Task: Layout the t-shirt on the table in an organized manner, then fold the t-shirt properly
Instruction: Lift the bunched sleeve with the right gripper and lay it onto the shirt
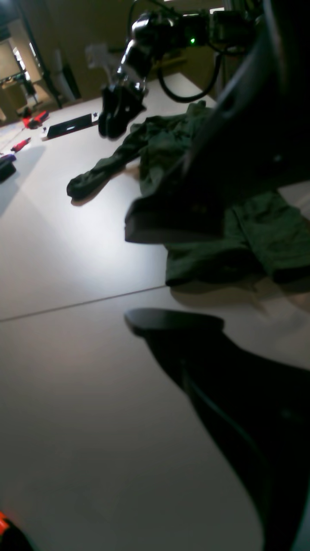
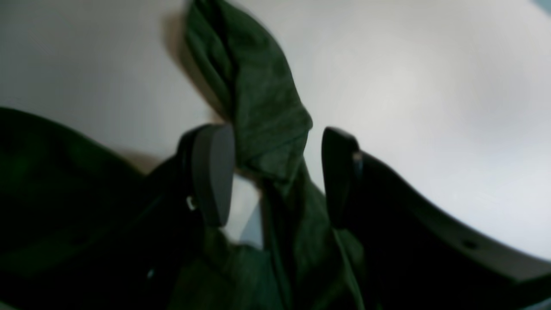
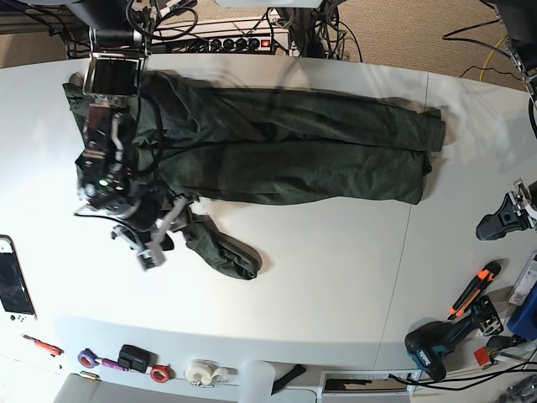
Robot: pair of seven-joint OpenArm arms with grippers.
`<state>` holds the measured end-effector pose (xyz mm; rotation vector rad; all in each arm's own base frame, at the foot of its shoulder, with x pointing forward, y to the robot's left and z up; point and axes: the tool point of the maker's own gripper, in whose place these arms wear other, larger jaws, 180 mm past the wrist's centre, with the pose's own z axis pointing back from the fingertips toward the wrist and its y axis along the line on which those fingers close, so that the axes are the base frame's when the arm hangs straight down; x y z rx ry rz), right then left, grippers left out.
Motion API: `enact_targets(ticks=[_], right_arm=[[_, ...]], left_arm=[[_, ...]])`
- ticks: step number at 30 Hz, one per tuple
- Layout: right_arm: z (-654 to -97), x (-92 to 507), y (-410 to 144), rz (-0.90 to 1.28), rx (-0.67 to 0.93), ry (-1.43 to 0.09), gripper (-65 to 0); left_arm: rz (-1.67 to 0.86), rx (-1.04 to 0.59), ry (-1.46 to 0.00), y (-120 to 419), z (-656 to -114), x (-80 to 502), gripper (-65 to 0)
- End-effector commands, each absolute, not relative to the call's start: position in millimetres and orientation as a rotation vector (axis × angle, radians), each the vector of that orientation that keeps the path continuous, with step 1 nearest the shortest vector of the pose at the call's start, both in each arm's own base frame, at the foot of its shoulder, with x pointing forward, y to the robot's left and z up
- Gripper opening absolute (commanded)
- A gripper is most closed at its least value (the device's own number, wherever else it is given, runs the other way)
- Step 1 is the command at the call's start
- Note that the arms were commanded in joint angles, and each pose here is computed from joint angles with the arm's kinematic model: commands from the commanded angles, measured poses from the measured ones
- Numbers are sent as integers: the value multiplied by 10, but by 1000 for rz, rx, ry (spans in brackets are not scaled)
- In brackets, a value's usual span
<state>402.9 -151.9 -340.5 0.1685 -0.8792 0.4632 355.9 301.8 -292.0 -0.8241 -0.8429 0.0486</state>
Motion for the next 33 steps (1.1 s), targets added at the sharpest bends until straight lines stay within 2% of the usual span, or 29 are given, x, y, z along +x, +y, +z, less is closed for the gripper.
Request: enact_targets(ticks=[1, 7, 12, 19, 22, 28, 33], right_arm=[[-3268, 4167, -1509, 469, 162, -926, -328], [-3590, 4312, -1563, 428, 177, -833, -328], [-3619, 4399, -1604, 406, 184, -817, -343], [-3532, 4439, -1578, 413, 189, -844, -580], [-3522, 4446, -1576, 412, 190, -851, -648], [-3476, 4445, -1555, 429, 189, -860, -650], [-3182, 4350, -1482, 504, 133, -893, -650]], left_arm=[[29, -812, -909, 3125, -2683, 3640, -390], [29, -812, -909, 3125, -2684, 3640, -390], [29, -812, -909, 3125, -2684, 3640, -390], [30, -812, -910, 3125, -2682, 3642, -390], [31, -812, -912, 3126, -2680, 3644, -390], [31, -812, -912, 3126, -2680, 3644, -390], [31, -812, -912, 3126, -2680, 3644, -390]])
